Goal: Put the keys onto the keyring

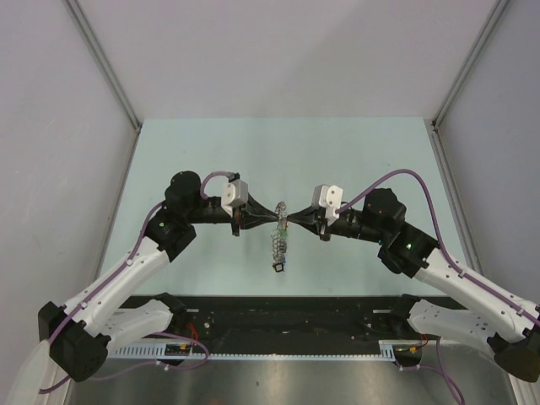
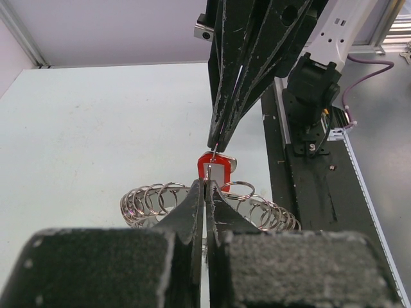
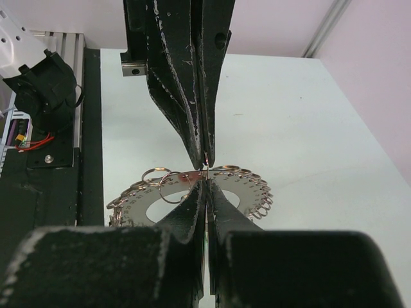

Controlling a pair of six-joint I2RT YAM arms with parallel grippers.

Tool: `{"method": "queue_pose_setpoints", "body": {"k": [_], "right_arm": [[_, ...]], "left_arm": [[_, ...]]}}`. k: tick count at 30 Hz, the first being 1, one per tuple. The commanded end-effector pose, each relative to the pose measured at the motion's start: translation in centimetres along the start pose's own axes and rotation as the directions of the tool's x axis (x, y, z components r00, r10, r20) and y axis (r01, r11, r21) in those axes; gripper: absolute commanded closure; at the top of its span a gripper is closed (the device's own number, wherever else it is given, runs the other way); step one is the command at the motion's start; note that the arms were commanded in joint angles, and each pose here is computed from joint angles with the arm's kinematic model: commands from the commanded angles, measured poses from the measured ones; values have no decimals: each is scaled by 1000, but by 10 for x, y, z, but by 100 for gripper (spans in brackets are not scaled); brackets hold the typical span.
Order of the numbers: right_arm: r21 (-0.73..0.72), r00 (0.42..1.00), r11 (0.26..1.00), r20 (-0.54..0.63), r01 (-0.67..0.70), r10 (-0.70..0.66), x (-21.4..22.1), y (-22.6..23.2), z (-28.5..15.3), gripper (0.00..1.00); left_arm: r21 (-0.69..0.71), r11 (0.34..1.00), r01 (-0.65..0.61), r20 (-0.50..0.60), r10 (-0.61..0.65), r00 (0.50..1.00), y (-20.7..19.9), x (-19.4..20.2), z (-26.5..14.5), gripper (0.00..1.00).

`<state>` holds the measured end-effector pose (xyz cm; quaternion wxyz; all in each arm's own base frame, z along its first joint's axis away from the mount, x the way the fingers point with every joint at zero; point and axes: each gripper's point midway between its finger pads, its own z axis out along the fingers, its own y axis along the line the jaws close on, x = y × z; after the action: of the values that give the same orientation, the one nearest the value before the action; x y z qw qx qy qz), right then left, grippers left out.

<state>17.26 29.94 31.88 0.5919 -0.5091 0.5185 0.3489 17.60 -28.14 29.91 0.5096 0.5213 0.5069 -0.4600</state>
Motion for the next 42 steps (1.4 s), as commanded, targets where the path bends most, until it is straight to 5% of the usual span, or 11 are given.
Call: {"method": "queue_pose_setpoints", "body": {"k": [1,22,29,35,42], "right_arm": [[7,999,1000,49,13,-14,-17,-2,1,100],[34,1000,999,17,-18,17,-6,-9,6,100],[127,981,980,-103,-153,166,33,-32,-2,100],[277,859,920,-356,-279,368,111,-41,-23,100],[481,652,855,-587,-196,480,174,-67,-72,100]], "left_arm": [[-7,998,-70,67,70,995,-2,-25,-1,100],[-14,997,-78,80,79,994,-3,-28,-2,100],[-167,982,-85,36,93,995,14,-29,-14,100],[-400,915,-60,-7,62,998,30,-20,-45,100],[-640,766,-56,-12,62,998,41,-9,-93,100]]}}
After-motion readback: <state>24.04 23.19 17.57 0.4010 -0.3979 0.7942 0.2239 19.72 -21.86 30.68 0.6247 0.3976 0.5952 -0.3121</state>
